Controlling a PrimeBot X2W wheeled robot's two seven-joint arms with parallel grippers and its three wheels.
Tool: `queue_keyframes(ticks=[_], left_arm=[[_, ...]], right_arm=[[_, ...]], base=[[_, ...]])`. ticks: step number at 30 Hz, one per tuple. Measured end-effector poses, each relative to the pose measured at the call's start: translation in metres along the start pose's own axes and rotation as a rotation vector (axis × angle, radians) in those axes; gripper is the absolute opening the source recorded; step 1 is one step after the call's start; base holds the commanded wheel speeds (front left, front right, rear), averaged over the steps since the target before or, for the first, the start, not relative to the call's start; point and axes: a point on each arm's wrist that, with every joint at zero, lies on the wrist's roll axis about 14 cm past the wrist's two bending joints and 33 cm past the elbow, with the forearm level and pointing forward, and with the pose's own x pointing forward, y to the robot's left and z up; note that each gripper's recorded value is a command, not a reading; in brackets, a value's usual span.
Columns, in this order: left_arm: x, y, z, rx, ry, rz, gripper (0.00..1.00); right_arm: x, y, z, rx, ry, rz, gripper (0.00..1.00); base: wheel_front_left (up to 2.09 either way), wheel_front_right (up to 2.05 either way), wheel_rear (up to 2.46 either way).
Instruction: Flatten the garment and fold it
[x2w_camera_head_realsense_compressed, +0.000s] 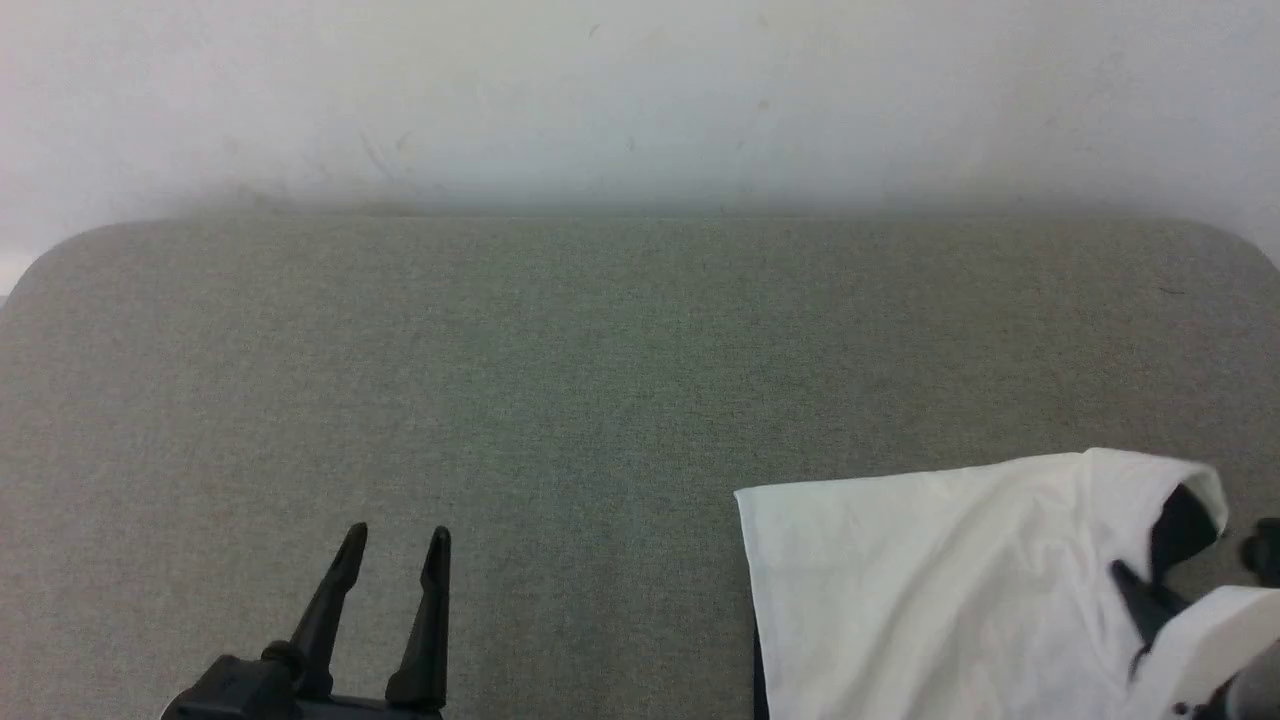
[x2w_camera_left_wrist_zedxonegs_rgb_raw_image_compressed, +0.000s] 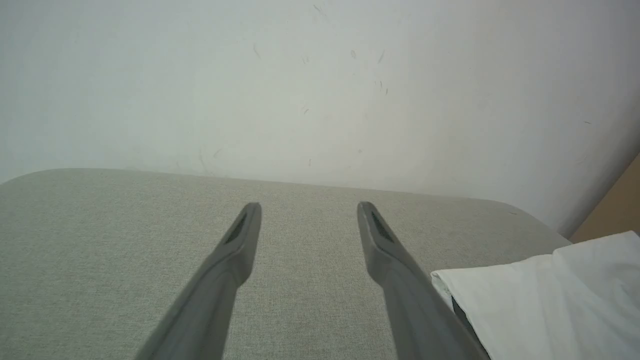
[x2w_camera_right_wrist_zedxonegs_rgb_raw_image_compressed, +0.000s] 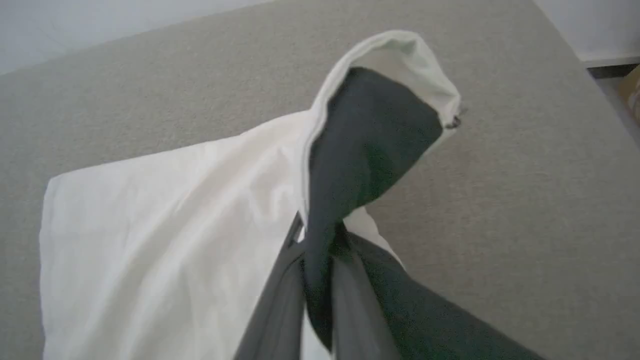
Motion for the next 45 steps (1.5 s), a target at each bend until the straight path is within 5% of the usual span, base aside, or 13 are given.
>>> queue_keyframes(ticks=[6, 12, 26, 27, 28, 30, 39, 45], left_arm=[[-0.003, 0.001, 0.000, 0.001, -0.002, 0.010, 1.00], [-0.009, 0.004, -0.002, -0.015, 0.002, 0.035, 1.00], [-0.030, 0.022, -0.011, -0.029, 0.027, 0.119, 1.00], [-0.032, 0.023, -0.011, -0.029, 0.028, 0.126, 1.00], [-0.033, 0.025, -0.011, -0.029, 0.027, 0.132, 1.00], [-0.035, 0.027, -0.010, -0.028, 0.025, 0.140, 1.00], [-0.028, 0.022, -0.011, -0.036, 0.022, 0.121, 1.00], [-0.019, 0.016, -0.012, -0.039, 0.022, 0.096, 1.00]], right_arm=[[-0.011, 0.098, -0.014, -0.006, 0.073, 0.286, 0.00], [-0.019, 0.159, -0.019, -0.055, 0.110, 0.470, 0.00], [0.019, 0.208, -0.077, -0.155, 0.298, 0.538, 0.00], [0.022, 0.208, -0.082, -0.163, 0.315, 0.533, 0.07], [0.024, 0.208, -0.087, -0.178, 0.332, 0.527, 0.31], [0.026, 0.211, -0.092, -0.205, 0.334, 0.528, 1.00], [0.022, 0.214, -0.044, -0.155, 0.197, 0.546, 1.00], [0.017, 0.131, -0.002, -0.121, 0.070, 0.340, 1.00]], base=[[0.00, 0.00, 0.00], [0.00, 0.00, 0.00], [0.00, 0.00, 0.00], [0.00, 0.00, 0.00], [0.00, 0.00, 0.00], [0.00, 0.00, 0.00], [0.00, 0.00, 0.00], [0.00, 0.00, 0.00]])
